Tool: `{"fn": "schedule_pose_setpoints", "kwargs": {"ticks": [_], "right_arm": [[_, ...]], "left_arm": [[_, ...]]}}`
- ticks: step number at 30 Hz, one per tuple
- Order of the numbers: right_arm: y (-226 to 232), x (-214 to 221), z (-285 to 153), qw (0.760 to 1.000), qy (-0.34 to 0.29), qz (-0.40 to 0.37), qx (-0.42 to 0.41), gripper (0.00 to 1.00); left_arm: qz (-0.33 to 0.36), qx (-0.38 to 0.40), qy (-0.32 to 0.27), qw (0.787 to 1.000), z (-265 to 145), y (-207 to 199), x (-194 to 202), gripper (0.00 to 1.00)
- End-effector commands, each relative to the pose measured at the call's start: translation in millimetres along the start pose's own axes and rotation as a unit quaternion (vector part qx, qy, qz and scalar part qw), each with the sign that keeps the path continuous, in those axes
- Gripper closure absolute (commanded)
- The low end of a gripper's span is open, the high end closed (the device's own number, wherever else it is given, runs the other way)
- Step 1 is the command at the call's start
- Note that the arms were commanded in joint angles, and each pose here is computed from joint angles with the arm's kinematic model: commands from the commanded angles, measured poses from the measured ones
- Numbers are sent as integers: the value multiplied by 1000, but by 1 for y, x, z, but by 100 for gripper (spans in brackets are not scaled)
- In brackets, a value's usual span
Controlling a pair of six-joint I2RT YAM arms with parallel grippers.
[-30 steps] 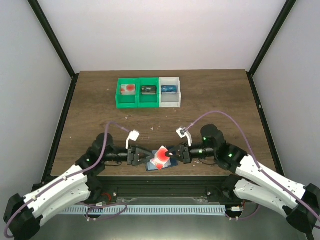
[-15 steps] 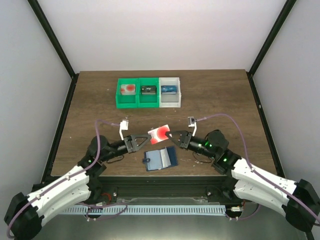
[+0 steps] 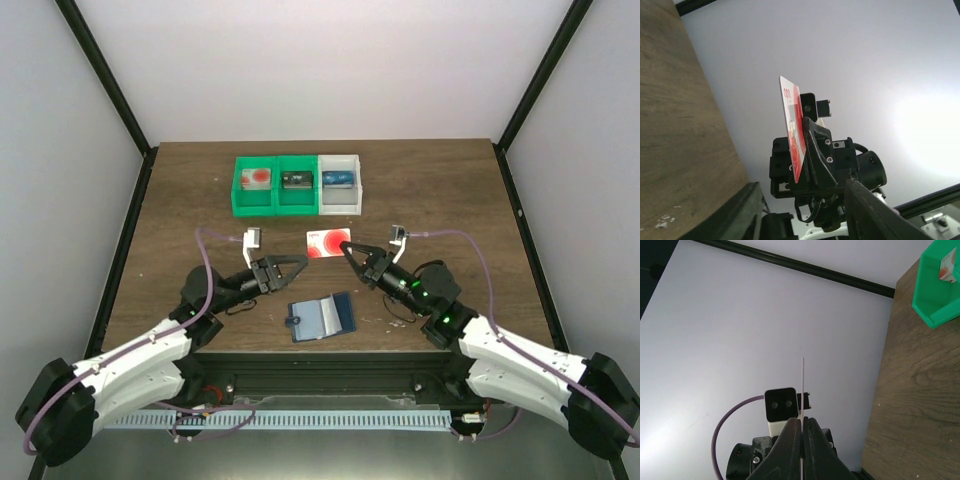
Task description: Take the credit cards out of the card holder
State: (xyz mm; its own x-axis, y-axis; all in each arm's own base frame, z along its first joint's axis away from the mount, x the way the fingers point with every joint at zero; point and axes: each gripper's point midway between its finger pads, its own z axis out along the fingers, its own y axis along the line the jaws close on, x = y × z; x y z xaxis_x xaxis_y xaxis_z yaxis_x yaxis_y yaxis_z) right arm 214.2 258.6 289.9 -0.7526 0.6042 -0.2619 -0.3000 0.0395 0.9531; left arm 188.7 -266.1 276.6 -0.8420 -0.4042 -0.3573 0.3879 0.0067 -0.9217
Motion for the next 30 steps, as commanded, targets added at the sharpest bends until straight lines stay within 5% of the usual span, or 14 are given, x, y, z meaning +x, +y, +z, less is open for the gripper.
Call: {"fn": "schedule_pose_setpoints", "kwargs": {"ticks": [1, 9, 14, 17, 19, 30], "right_arm": [[10, -11, 0, 999, -27, 12, -18, 100], [6, -9, 1, 1000, -23, 16, -14, 100], [-3, -5, 1, 999, -18, 27, -4, 100], [-6, -4, 2, 1000, -14, 28, -1, 100], [-8, -2, 3, 1000, -10, 28, 1, 99], [-17, -1, -14, 998, -6, -29, 50, 35]], "left_arm": [[9, 31, -8, 999, 8, -20, -10, 56], [-14, 9, 5, 1000, 18, 0, -7, 55], [-13, 22, -1, 1000, 19, -5, -10, 74], [-9, 24, -6, 1000, 18, -8, -12, 99], [-5, 18, -11, 1000, 17, -7, -14, 100], [39, -76, -22, 996, -4, 26, -48, 100]]}}
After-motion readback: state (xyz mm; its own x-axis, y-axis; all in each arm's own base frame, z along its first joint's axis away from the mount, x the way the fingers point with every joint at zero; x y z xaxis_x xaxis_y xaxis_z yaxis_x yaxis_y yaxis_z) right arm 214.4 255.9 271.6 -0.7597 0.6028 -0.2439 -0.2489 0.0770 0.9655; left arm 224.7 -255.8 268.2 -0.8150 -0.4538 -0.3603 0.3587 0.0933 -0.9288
